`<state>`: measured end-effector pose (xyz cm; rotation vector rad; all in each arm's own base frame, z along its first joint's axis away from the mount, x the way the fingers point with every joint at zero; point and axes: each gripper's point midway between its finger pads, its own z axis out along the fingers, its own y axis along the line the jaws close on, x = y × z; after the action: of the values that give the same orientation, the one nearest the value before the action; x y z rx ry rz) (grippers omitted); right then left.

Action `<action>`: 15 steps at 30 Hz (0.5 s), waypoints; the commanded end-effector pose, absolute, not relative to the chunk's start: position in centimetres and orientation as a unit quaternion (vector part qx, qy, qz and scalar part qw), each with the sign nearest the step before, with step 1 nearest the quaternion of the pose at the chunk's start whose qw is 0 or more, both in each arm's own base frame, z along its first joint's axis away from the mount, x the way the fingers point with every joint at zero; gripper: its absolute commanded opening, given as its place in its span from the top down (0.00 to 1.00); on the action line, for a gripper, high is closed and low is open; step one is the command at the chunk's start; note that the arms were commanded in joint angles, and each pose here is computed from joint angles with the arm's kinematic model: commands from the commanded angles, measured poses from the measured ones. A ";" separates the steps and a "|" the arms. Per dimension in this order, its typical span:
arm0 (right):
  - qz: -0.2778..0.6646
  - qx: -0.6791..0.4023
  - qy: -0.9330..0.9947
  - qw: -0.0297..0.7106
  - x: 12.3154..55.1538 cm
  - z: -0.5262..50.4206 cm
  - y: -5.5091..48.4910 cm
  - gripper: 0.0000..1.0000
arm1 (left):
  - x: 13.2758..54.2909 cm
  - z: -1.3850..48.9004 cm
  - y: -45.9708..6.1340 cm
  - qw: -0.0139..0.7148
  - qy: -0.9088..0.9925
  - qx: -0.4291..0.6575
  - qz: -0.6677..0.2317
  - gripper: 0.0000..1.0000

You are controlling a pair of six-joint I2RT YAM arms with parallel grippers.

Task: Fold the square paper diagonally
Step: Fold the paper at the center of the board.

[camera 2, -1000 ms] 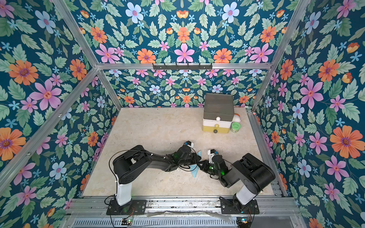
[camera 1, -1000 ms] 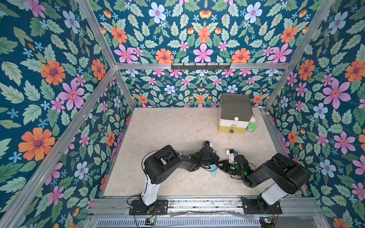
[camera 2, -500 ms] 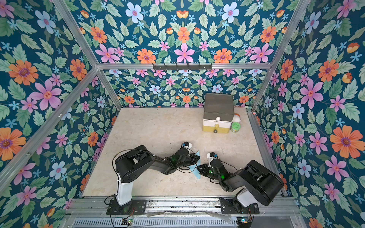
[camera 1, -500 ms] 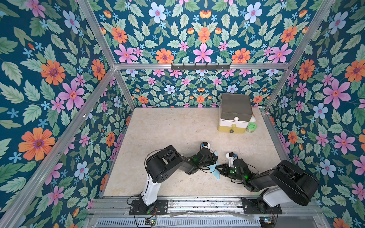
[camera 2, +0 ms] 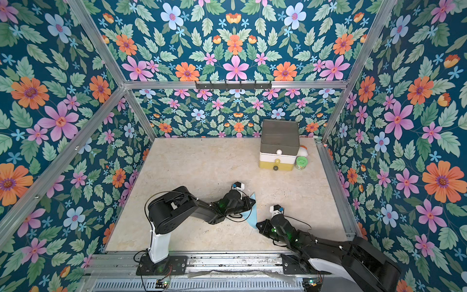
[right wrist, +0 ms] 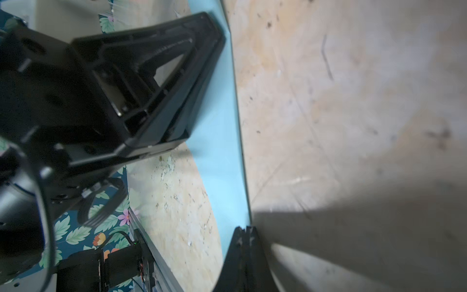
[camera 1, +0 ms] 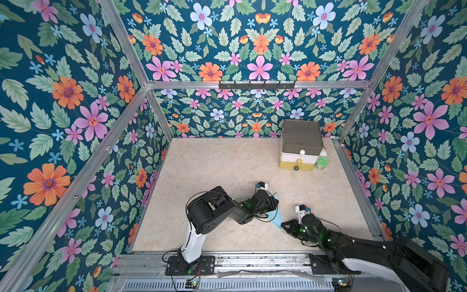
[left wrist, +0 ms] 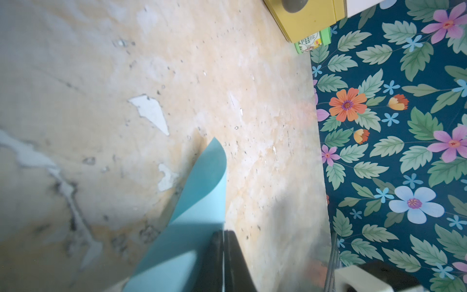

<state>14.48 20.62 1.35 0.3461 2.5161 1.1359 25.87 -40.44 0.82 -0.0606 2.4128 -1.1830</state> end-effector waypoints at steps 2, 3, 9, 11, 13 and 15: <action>0.312 0.144 0.925 0.166 13.2 -0.3 17.2 1.00 | 23.9 -5.1 -35.8 0.183 0.935 -0.018 -0.305 0.90; 0.318 0.141 0.921 0.177 13.7 0.9 17.5 1.00 | 23.9 -5.0 -35.7 0.184 0.935 -0.017 -0.303 0.90; 0.310 0.102 0.927 0.187 16.3 3.3 20.2 1.00 | 23.7 -5.0 -35.4 0.185 0.935 -0.013 -0.301 0.90; 0.313 0.088 0.926 0.192 17.5 3.7 21.7 1.00 | 23.6 -5.0 -35.5 0.185 0.935 -0.010 -0.302 0.90; 0.330 0.077 0.920 0.196 18.5 4.2 23.2 1.00 | 23.7 -4.9 -35.5 0.185 0.935 -0.010 -0.303 0.90; 0.345 0.067 0.914 0.202 19.1 4.8 24.3 1.00 | 23.6 -4.9 -35.6 0.184 0.934 -0.007 -0.305 0.90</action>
<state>17.94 22.31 3.22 0.2810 2.6254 0.8770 25.80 -39.91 1.25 -0.0377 2.3933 -1.1652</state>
